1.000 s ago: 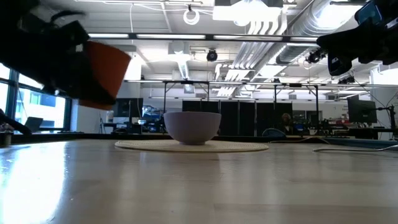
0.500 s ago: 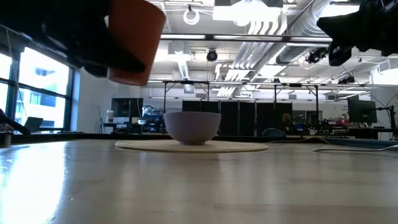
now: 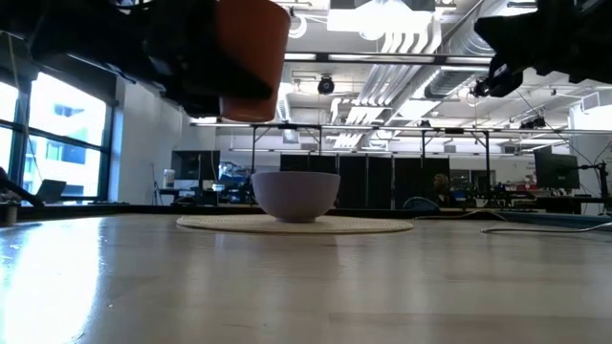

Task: Pick & Place Utensil
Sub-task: Put the orange cup on the yellow placemat to the top right of the violet bowl

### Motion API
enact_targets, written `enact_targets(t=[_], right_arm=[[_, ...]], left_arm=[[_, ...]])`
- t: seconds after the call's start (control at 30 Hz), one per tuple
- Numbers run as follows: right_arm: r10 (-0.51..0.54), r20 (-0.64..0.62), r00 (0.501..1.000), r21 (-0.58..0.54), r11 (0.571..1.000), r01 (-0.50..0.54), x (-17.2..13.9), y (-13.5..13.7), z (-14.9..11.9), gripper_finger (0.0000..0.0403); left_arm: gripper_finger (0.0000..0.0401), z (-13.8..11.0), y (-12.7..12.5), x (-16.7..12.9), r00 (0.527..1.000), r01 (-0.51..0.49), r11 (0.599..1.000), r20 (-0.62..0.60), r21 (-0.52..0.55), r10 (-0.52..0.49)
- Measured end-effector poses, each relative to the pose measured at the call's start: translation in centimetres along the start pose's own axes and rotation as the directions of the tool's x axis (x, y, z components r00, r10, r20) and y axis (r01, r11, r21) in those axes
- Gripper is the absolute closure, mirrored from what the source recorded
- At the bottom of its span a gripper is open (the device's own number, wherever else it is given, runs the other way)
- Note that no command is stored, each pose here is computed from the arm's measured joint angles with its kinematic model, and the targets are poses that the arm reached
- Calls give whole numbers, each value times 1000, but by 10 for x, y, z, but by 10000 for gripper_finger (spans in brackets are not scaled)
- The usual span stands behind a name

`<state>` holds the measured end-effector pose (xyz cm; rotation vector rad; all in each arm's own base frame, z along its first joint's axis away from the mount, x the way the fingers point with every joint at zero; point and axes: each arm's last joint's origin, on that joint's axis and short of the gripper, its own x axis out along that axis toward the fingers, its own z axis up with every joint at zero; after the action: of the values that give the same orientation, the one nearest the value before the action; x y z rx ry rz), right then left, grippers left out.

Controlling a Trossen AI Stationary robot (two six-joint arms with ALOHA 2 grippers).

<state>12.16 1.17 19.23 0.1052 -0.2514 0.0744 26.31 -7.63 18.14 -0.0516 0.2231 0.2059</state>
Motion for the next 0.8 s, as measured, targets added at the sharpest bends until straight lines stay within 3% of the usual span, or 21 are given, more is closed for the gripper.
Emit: enact_targets(t=[0.23,0.47,0.6,0.8], right_arm=[[36,-148,988,-18,999,-39,33,10,-17,391],[-43,-250,967,-169,986,0,93,22,-23,379],[-68,-280,958,-206,979,10,124,26,-28,333],[-71,-304,950,-210,978,5,156,30,-38,231]], left_arm=[[117,3,1,1,1000,12,1000,23,19,-12],[117,2,5,3,1000,-8,999,13,40,7],[117,1,6,3,1000,-31,998,6,47,31],[117,0,5,2,1000,-23,998,-4,52,23]])
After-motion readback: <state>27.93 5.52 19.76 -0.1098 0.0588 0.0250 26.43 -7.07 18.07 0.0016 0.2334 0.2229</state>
